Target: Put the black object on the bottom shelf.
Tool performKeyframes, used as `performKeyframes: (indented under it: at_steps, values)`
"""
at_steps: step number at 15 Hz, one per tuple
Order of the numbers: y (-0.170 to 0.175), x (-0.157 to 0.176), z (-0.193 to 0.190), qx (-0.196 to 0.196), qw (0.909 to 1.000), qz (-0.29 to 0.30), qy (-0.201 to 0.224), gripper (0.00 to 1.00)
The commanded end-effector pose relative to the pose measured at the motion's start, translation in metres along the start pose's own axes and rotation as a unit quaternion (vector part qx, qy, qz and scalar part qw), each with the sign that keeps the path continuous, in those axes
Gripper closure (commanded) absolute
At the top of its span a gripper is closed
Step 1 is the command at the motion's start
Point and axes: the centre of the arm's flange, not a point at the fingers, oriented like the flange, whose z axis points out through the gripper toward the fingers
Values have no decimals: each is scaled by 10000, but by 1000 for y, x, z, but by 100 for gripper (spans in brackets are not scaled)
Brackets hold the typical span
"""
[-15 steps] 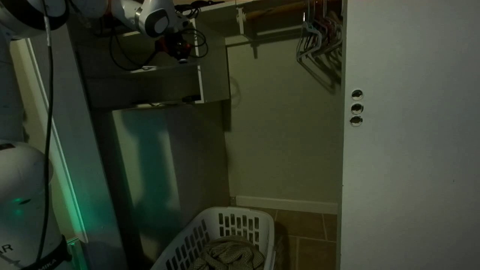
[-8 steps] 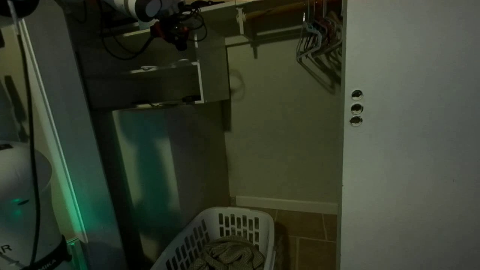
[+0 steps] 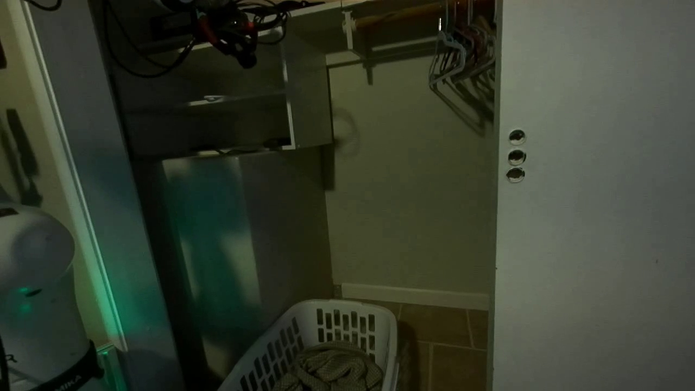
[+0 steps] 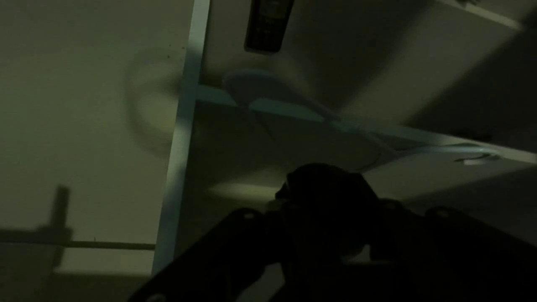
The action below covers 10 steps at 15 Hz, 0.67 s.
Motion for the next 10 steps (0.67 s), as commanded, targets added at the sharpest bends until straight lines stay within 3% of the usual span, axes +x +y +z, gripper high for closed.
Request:
performKeyframes:
  at_steps: [1,6,10]
  values:
    - [-17,-46,-26,22,9988,-207,-440,92]
    - [-35,-73,-21,158,9911,-601,-1180,92]
    - [-42,-80,5,428,9895,-575,-1258,92]
